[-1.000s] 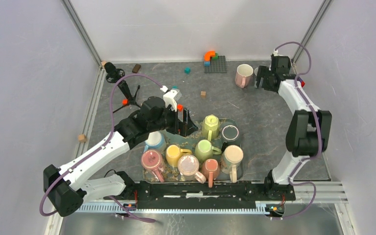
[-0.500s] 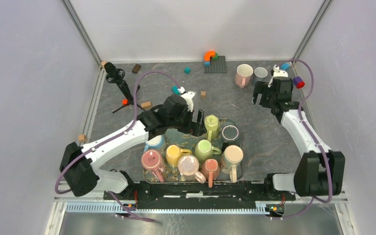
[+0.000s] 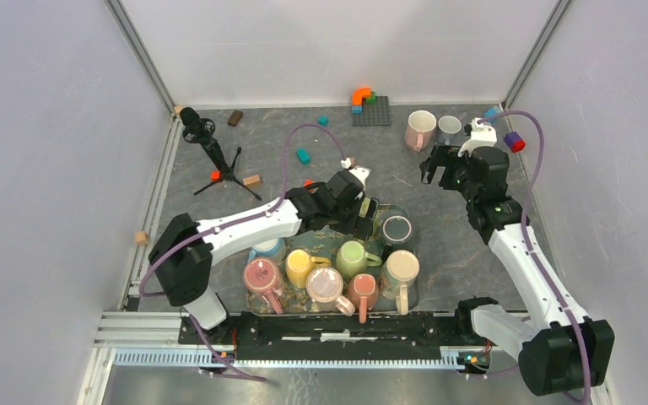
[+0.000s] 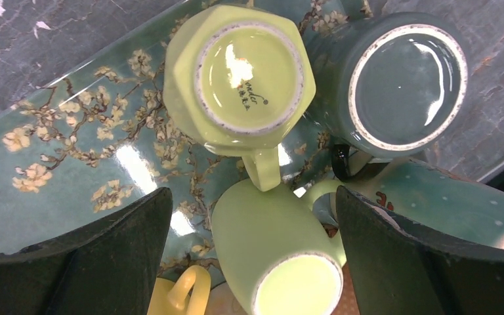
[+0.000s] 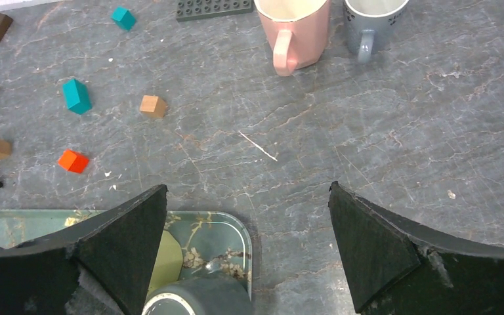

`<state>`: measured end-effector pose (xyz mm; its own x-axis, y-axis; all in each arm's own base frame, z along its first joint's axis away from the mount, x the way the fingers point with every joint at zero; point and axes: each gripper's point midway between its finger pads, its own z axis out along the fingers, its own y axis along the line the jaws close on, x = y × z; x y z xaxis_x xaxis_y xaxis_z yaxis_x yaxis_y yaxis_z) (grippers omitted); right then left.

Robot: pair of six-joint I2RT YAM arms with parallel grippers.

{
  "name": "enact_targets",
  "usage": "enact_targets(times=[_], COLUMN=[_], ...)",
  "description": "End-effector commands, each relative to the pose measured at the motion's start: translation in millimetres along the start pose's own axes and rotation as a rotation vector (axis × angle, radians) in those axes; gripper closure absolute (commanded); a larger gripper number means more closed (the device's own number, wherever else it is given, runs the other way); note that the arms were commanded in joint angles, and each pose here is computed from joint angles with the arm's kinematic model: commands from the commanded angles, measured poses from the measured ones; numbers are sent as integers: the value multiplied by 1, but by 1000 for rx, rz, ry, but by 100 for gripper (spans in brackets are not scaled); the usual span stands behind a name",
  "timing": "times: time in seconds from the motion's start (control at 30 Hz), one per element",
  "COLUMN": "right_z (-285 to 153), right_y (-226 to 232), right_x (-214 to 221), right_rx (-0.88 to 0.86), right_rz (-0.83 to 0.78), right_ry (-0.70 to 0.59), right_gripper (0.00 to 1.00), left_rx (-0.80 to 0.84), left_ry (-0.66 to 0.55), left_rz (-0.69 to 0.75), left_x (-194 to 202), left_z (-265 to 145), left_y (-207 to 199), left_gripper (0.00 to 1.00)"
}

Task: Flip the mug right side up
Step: Place the cup at the center of the board, then turn over the cup on the tray.

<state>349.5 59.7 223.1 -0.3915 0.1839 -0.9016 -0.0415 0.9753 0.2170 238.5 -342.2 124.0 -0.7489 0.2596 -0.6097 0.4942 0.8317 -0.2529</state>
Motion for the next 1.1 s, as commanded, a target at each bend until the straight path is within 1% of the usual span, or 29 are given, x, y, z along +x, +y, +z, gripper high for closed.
enact_targets(times=[0.0,0.37,0.6,1.07], right_z=[-5,-8,-9,-4], right_y=[15,21,24,28], right_x=[-9,-3,0,10], right_rx=[-74,-107,-123,-143], right_rz=[24,37,42,45], right_ry=[-53,-50,-48,-27], right_gripper=[2,2,2,2], left_rx=[-38,-173,-207,-282], left_ry=[-45,-40,-27,-20], left_rz=[-25,12,26,31], left_x=[-18,-11,-8,-18], left_z=[8,29,36,33], left_y=[-6,22,32,70], left_gripper=[0,0,0,0])
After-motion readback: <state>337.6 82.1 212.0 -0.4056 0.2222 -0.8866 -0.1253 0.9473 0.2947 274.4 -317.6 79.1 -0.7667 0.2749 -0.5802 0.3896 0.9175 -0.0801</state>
